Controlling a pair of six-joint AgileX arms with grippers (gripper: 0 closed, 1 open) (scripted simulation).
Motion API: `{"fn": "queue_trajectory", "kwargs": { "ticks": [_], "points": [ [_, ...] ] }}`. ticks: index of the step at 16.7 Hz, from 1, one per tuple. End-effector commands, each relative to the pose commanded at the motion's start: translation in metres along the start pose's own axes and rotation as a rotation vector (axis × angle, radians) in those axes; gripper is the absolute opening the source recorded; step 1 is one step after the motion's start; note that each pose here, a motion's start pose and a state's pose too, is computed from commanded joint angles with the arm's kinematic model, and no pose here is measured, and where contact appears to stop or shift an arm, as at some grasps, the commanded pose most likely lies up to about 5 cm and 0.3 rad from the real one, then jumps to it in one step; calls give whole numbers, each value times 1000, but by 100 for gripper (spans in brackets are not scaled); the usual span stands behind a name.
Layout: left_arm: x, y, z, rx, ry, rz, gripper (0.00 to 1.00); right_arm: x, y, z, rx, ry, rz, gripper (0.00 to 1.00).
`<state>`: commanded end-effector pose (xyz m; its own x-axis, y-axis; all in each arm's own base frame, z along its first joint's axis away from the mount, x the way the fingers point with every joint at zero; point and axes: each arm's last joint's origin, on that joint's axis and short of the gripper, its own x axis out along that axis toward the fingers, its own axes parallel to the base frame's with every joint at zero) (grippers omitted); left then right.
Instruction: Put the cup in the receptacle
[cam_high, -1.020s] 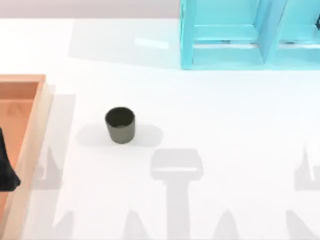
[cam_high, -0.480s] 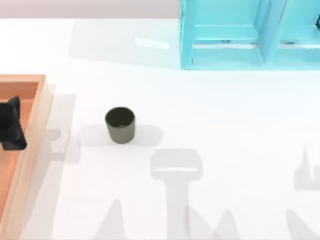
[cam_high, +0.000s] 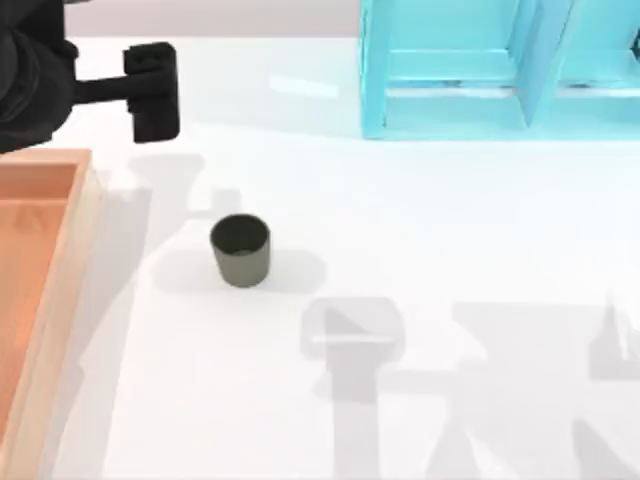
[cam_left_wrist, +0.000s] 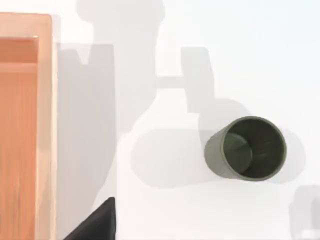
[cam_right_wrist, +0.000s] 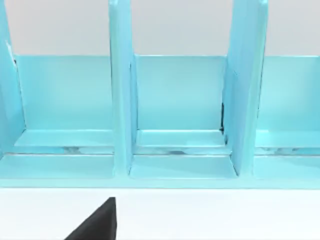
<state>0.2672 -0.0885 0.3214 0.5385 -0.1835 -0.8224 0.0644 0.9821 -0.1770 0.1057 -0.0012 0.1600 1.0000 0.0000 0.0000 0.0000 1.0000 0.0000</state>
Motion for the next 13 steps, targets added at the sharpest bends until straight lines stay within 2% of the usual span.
{"fn": "queue_trajectory", "kwargs": {
  "ticks": [2, 5, 9, 13],
  "points": [
    [27, -23, 24, -4, 135, 23, 100, 0, 0, 0, 0, 0, 0, 100],
    [70, -55, 45, -5, 310, 70, 100, 0, 0, 0, 0, 0, 0, 100],
    [123, -90, 52, 2, 480, 138, 100, 0, 0, 0, 0, 0, 0, 100],
    [153, -108, 48, 7, 567, 182, 100, 0, 0, 0, 0, 0, 0, 100]
  ]
}}
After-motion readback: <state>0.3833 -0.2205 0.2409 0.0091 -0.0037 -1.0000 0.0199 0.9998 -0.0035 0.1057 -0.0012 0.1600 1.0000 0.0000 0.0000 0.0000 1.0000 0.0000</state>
